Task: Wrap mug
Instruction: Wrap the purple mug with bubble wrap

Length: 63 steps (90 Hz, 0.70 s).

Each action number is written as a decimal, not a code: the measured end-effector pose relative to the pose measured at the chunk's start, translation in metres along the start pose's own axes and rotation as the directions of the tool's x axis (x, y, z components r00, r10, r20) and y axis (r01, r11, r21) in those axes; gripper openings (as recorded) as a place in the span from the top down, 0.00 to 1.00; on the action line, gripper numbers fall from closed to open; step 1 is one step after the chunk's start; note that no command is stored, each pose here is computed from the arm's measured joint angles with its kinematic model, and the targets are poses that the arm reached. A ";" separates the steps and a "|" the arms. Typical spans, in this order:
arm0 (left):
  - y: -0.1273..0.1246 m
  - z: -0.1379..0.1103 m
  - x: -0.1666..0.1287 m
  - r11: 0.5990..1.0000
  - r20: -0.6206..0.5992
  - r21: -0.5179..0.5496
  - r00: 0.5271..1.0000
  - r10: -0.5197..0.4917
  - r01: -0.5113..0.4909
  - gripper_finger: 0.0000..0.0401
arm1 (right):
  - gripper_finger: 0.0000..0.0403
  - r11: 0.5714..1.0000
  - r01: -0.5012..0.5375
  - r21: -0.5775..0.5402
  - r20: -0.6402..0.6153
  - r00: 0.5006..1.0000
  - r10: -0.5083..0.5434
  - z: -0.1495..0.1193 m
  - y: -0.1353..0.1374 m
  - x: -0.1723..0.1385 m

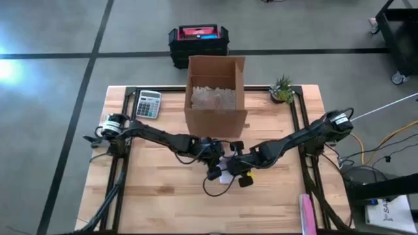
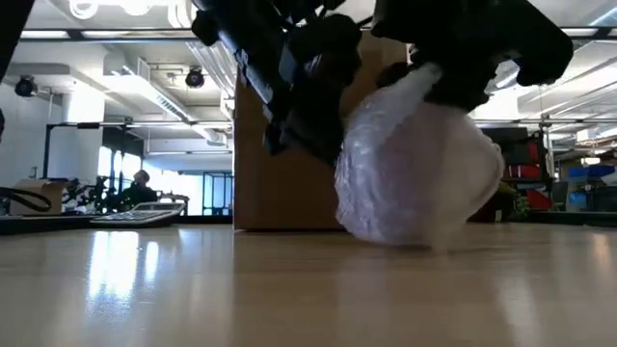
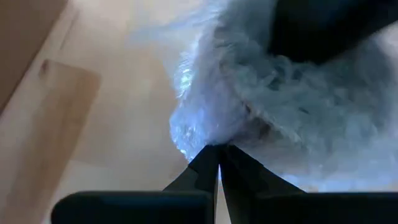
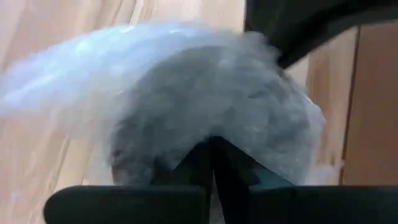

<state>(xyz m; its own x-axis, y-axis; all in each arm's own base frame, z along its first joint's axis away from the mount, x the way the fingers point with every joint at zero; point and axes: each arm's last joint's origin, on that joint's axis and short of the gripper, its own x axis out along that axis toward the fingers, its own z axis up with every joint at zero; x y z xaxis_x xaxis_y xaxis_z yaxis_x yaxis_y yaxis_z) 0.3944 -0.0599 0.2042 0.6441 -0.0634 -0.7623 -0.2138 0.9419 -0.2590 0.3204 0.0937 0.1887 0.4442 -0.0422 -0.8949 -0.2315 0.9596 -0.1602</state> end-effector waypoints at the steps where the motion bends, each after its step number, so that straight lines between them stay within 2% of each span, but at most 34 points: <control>1: 0.000 0.000 -0.001 1.000 0.001 0.000 1.000 -0.001 0.001 1.00 | 1.00 1.000 0.001 0.000 -0.003 1.000 -0.001 0.001 -0.001 -0.001; 12: -0.002 0.003 -0.006 1.000 0.016 0.000 1.000 -0.009 0.009 1.00 | 0.95 1.000 -0.003 -0.004 -0.020 1.000 0.003 0.015 -0.005 -0.022; 26: -0.004 0.006 -0.015 1.000 0.040 0.002 0.999 -0.022 0.022 1.00 | 0.78 0.998 -0.057 -0.022 -0.040 0.998 0.056 0.029 -0.006 -0.047; 40: -0.007 0.006 -0.018 1.000 0.045 0.009 0.999 -0.024 0.024 1.00 | 0.59 0.975 -0.222 -0.002 -0.010 0.975 0.222 0.035 0.003 -0.060; 53: -0.008 0.004 -0.018 1.000 0.040 0.014 0.999 -0.025 0.024 1.00 | 0.46 0.969 -0.246 -0.003 -0.033 0.969 0.246 0.033 0.020 -0.044; 63: -0.009 0.003 -0.018 1.000 0.036 0.016 0.999 -0.026 0.025 1.00 | 0.41 0.989 -0.143 0.025 -0.093 0.985 0.144 0.029 0.024 -0.014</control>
<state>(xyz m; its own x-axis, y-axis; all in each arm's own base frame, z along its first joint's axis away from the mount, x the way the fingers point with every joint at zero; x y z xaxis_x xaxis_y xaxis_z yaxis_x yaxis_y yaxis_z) 0.3869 -0.0668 0.2217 0.6755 -0.0760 -0.7335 -0.1856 0.9451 -0.2688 0.3341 0.1252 0.2095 0.3237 0.0710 -0.9435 -0.2706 0.9625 -0.0204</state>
